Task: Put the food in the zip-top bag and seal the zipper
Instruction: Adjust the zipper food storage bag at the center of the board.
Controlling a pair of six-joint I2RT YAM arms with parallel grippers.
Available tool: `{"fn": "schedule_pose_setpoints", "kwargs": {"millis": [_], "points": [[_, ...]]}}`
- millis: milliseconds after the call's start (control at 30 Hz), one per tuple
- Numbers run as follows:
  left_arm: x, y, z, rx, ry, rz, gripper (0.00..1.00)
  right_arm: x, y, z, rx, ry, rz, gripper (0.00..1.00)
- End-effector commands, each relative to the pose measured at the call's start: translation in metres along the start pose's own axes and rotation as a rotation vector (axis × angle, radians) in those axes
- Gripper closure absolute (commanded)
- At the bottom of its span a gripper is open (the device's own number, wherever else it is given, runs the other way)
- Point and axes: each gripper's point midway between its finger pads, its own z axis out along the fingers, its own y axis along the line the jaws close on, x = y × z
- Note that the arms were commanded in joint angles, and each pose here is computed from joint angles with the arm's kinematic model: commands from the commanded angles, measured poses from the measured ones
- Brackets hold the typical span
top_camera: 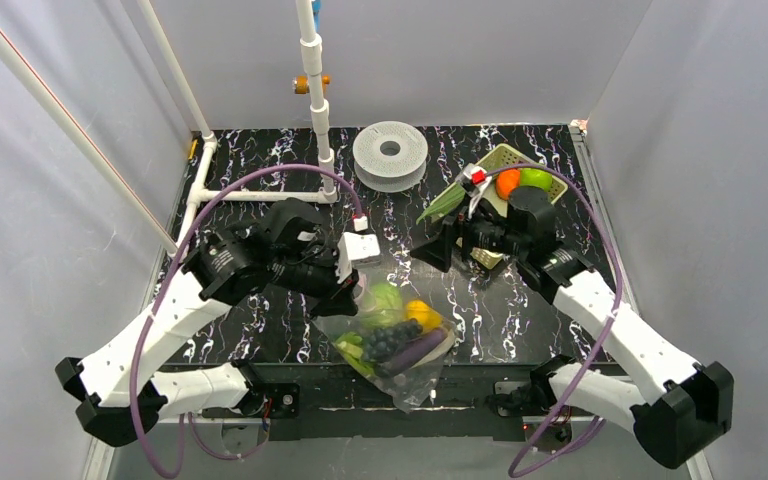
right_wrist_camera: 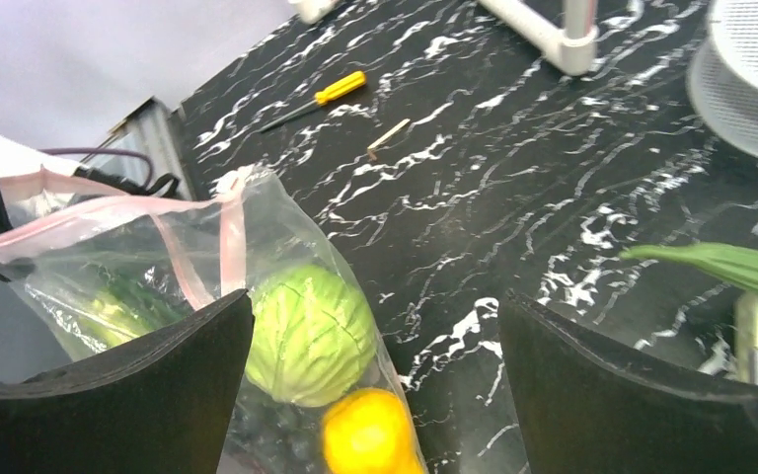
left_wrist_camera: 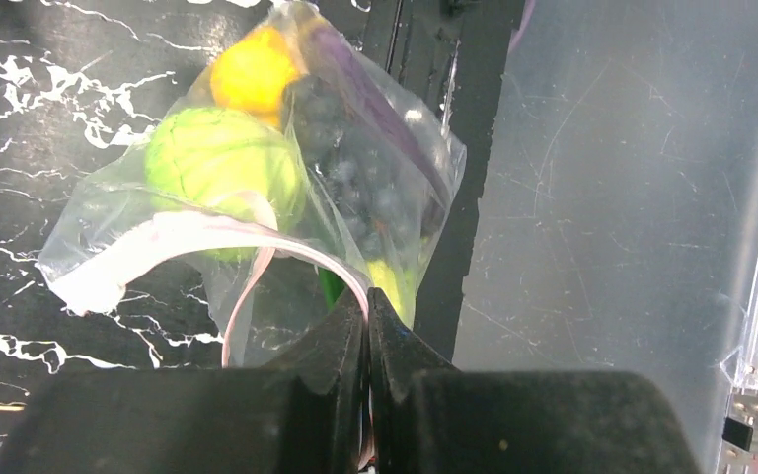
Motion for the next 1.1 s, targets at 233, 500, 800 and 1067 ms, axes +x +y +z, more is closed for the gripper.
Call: {"fn": "schedule_pose_setpoints", "kwargs": {"millis": [233, 500, 800, 1067], "points": [[-0.020, 0.001, -0.007, -0.015, -0.075, 0.042, 1.00, -0.022, 0.039, 0.025, -0.381, 0.108, -0.001, 0.02], [-0.046, -0.004, -0.017, 0.007, -0.112, 0.094, 1.00, 0.001, 0.043, 0.038, -0.534, 0.155, 0.002, 0.02], [-0.046, -0.009, -0.017, 0.029, -0.124, 0.074, 1.00, 0.014, 0.042, 0.064, -0.637, 0.191, 0.031, 0.02], [-0.042, -0.009, -0.015, 0.035, -0.113, 0.064, 1.00, 0.015, 0.079, 0.057, -0.817, 0.186, 0.052, 0.03]]}}
